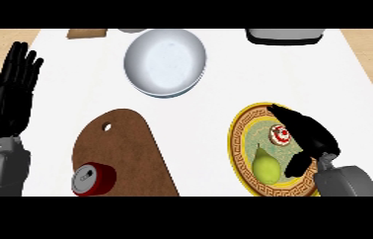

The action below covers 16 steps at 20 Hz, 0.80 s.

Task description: Pick the cupcake from the plate and place it in the bowl

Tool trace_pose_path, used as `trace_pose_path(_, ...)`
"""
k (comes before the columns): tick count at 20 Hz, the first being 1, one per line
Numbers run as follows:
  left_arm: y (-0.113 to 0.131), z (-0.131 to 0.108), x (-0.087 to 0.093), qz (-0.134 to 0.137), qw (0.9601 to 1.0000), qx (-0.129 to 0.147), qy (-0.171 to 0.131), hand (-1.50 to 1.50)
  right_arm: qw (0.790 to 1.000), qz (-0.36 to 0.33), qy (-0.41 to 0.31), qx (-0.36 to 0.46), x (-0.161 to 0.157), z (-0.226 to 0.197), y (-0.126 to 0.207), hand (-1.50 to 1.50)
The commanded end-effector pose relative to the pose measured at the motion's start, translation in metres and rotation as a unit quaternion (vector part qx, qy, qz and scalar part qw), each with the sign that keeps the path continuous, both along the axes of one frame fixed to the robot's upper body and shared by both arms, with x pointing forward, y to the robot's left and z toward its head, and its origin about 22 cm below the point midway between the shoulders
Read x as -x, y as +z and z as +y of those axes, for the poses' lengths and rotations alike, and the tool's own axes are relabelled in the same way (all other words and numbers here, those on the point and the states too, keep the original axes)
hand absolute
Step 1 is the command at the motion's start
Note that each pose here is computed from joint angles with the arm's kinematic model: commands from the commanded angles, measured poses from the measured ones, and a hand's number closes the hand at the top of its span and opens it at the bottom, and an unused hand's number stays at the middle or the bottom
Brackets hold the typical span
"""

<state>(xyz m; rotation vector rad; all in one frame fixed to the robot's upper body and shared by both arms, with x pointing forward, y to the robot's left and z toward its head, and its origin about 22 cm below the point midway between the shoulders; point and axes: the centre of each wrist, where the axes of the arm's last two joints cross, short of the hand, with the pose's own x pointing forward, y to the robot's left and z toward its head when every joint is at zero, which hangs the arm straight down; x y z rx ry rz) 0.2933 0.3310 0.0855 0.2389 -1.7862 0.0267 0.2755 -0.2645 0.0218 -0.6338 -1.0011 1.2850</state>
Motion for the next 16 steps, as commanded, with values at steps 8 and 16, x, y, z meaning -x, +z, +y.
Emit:
trace_pose_path(8,0.003,-0.006,0.018,0.004,1.0,-0.002,0.003,0.0,0.997,-0.07,0.031,-0.002,-0.008,-0.013,-0.011,1.5)
trace_pose_path(16,-0.002,-0.006,-0.007,0.004,1.0,0.002,0.005,0.0,0.995,-0.094,0.017,0.017,-0.02,-0.028,0.01,1.5)
